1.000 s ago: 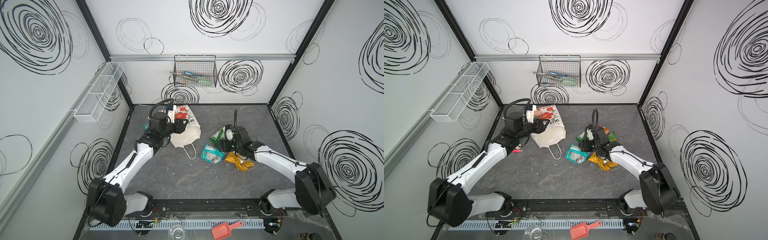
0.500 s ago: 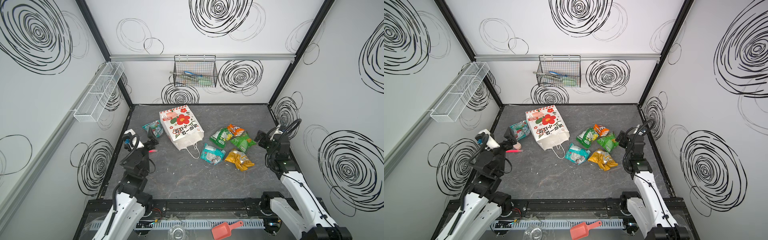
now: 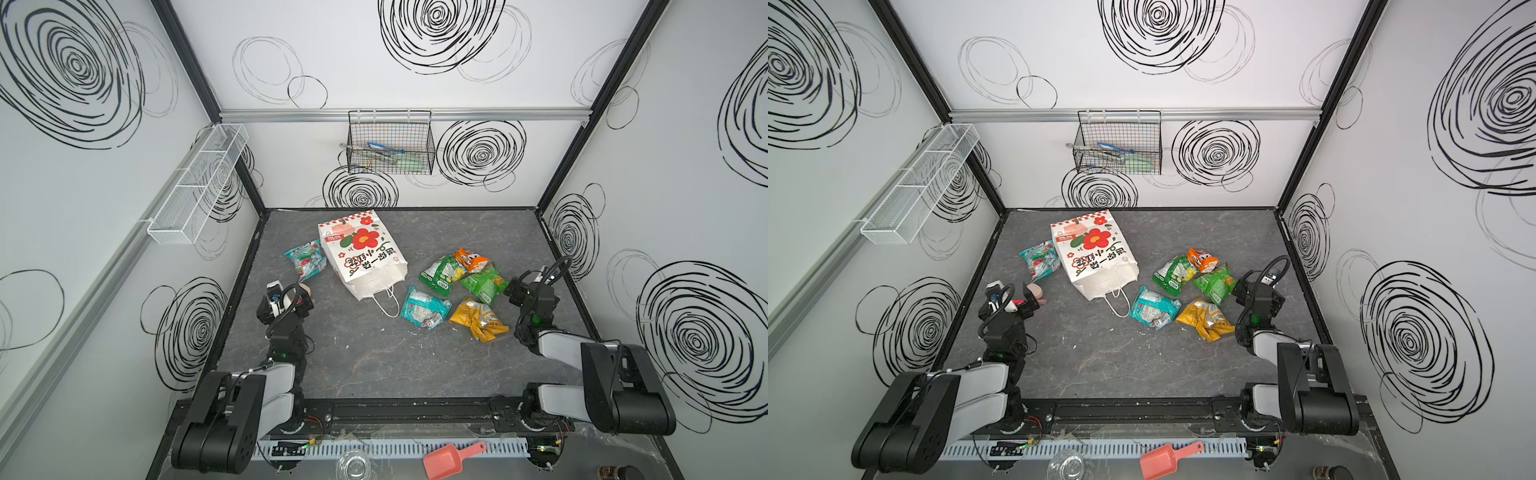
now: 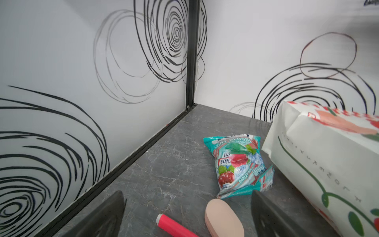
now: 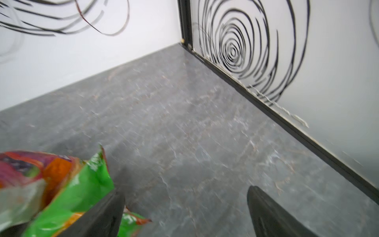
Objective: Take the snacks out of the paper bag
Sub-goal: Reset both arms
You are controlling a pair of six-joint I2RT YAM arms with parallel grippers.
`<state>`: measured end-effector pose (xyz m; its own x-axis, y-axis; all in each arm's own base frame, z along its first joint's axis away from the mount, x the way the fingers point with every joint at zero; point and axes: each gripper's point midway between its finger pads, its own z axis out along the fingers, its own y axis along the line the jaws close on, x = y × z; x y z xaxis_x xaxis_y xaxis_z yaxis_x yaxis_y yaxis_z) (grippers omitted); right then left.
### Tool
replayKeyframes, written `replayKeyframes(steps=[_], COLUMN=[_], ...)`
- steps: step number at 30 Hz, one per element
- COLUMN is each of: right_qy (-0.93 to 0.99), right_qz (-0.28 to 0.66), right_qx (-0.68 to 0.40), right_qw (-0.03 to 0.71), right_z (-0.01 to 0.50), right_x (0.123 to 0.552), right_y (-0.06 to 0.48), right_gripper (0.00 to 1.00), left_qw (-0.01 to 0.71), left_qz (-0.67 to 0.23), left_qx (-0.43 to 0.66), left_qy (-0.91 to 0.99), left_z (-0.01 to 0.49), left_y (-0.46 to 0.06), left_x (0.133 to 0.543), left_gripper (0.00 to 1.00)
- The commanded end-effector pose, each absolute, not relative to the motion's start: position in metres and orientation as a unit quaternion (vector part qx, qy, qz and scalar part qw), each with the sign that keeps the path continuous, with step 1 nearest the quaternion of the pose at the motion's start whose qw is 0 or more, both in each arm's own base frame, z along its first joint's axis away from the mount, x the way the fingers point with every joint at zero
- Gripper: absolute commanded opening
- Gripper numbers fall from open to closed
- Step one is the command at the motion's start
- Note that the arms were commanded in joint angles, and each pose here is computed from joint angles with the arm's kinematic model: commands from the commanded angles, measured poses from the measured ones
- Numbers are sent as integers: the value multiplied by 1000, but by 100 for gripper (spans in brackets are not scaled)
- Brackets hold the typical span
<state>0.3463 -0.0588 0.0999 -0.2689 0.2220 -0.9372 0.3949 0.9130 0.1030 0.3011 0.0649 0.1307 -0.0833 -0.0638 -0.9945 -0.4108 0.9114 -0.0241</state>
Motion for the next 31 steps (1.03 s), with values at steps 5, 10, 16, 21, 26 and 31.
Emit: replayKeyframes(steps=[5, 10, 16, 21, 26, 31], right_qy=[760, 773, 774, 775, 777, 769], right_qz=[19, 7, -16, -16, -16, -27], right_qx=[35, 55, 63, 63, 62, 74], right_qw=[649, 632, 629, 629, 626, 634], right_z=[120, 117, 117, 116, 115, 119], right_x=[371, 374, 375, 376, 379, 374], right_y=[-15, -17, -16, -15, -15, -19], right_gripper=[97, 97, 97, 97, 97, 97], left_qw=[729, 749, 717, 718, 705, 697], left_qz=[81, 23, 8, 3, -18, -15], left_qx=[-35, -28, -69, -57, -3, 7], left_qy=[678, 662, 693, 694, 709, 717], left_z=[179, 178, 155, 157, 153, 149], left_y=[16, -1, 19, 14, -6, -10], left_x=[318, 319, 342, 350, 365, 368], left_gripper=[97, 96, 96, 96, 96, 96])
